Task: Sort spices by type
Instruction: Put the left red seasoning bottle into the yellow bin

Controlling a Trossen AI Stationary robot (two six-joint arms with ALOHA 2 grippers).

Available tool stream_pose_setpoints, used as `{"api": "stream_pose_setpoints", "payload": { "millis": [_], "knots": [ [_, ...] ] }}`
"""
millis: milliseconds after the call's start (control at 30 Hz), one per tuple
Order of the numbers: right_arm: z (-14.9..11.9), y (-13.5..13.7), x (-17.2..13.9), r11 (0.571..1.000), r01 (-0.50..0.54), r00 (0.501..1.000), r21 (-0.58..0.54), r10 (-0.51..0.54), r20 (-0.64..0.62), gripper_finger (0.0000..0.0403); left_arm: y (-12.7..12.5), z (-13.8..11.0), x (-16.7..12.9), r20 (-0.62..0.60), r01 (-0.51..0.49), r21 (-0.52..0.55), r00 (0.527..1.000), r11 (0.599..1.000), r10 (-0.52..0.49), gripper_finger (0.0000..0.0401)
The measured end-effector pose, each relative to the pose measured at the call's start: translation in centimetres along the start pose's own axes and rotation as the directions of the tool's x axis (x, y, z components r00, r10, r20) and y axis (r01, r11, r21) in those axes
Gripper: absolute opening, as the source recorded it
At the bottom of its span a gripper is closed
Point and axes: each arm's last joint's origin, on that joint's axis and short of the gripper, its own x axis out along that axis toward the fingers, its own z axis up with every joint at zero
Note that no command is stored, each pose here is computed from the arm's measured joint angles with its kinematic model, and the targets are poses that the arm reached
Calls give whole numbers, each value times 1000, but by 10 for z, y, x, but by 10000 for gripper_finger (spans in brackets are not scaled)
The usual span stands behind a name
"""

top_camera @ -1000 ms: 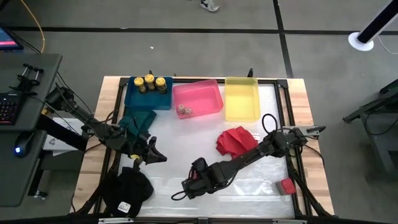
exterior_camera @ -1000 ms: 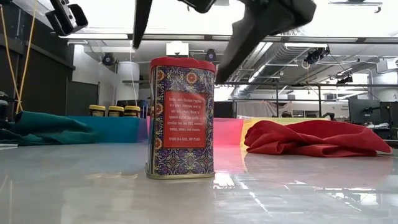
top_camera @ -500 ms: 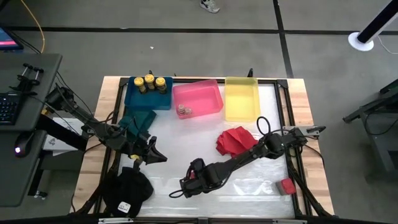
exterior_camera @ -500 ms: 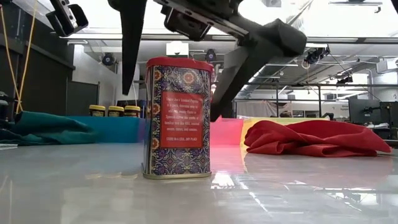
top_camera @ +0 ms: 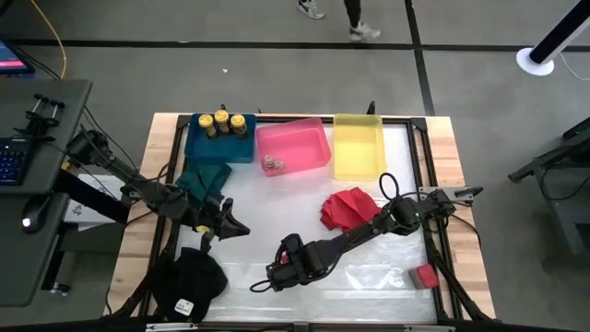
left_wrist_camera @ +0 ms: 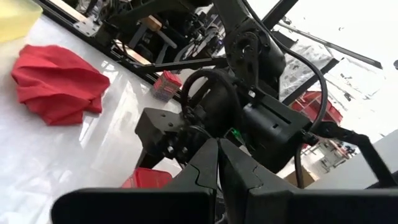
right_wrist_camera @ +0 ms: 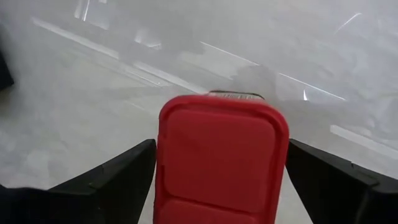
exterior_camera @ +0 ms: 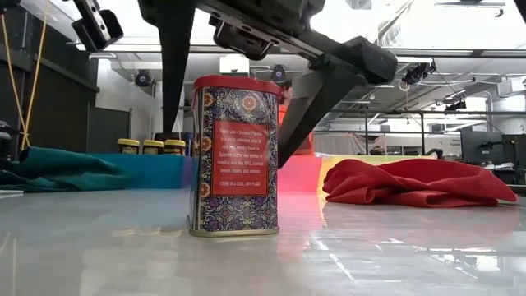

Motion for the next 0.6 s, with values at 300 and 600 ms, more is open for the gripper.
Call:
{"api": "stream_pose_setpoints", "payload": {
  "millis": [300,600],
  "knots": [
    [10,-2,2,1000,28,1000,-10,-28,1,296,6,6,2,32,-38,59,999,998,36,0],
    [44,-14,-48,983,174,981,-64,-167,99,200,19,18,5,101,-113,91,989,989,104,0]
  ]
}}
